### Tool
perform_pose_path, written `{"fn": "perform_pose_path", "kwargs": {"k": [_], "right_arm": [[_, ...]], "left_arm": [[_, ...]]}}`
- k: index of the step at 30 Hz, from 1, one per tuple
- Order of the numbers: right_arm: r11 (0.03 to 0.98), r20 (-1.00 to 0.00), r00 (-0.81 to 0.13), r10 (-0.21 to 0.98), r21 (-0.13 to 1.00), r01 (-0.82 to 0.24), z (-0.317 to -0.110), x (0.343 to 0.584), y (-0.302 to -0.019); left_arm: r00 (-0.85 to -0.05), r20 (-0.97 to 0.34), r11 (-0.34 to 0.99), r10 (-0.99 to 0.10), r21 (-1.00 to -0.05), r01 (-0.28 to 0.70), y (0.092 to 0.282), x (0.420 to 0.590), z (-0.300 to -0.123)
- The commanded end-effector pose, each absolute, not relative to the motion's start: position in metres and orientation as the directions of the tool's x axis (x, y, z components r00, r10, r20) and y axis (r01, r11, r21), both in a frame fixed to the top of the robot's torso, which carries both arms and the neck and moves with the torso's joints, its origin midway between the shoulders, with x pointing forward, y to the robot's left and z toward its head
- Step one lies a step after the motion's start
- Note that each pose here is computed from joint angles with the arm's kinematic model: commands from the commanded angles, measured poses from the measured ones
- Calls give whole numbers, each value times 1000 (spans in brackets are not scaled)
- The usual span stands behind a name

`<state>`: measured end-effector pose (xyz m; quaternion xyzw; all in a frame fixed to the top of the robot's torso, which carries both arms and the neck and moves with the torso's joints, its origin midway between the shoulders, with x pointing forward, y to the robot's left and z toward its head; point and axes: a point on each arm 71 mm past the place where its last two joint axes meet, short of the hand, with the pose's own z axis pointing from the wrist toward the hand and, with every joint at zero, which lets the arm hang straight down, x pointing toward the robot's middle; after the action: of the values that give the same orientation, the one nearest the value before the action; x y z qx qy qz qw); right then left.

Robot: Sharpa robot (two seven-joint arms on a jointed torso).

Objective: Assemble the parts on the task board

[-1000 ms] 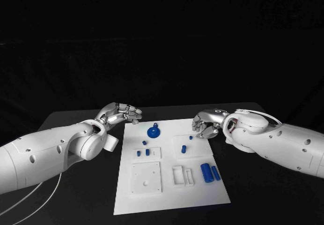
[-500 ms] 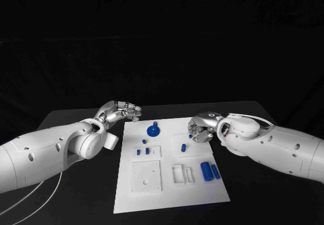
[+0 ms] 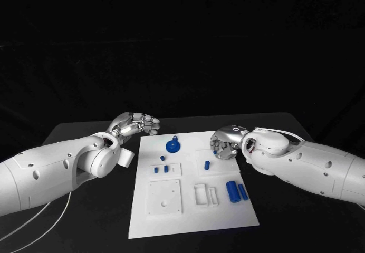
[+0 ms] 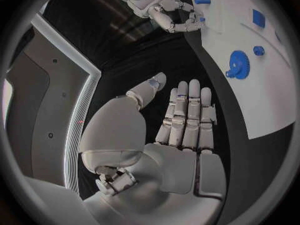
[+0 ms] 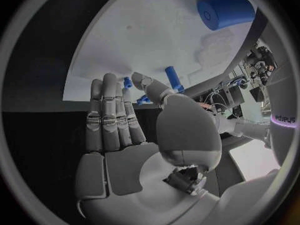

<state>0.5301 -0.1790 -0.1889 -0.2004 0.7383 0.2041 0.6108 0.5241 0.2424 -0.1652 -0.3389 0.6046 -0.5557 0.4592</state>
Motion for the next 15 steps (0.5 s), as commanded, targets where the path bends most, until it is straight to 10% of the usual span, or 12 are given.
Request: {"fn": "perform_pose_path", "kwargs": {"k": [1,15], "right_arm": [[836,-981,-180,-69,41,-547,-192,530,-178],[827,-968,-222,-119,27,-561,-208,525,-173]], "left_arm": [[-362,-164,135,-917,-985,104,241,523,-164],[-366,-163,137,-916,-986,96,240,523,-165]]}}
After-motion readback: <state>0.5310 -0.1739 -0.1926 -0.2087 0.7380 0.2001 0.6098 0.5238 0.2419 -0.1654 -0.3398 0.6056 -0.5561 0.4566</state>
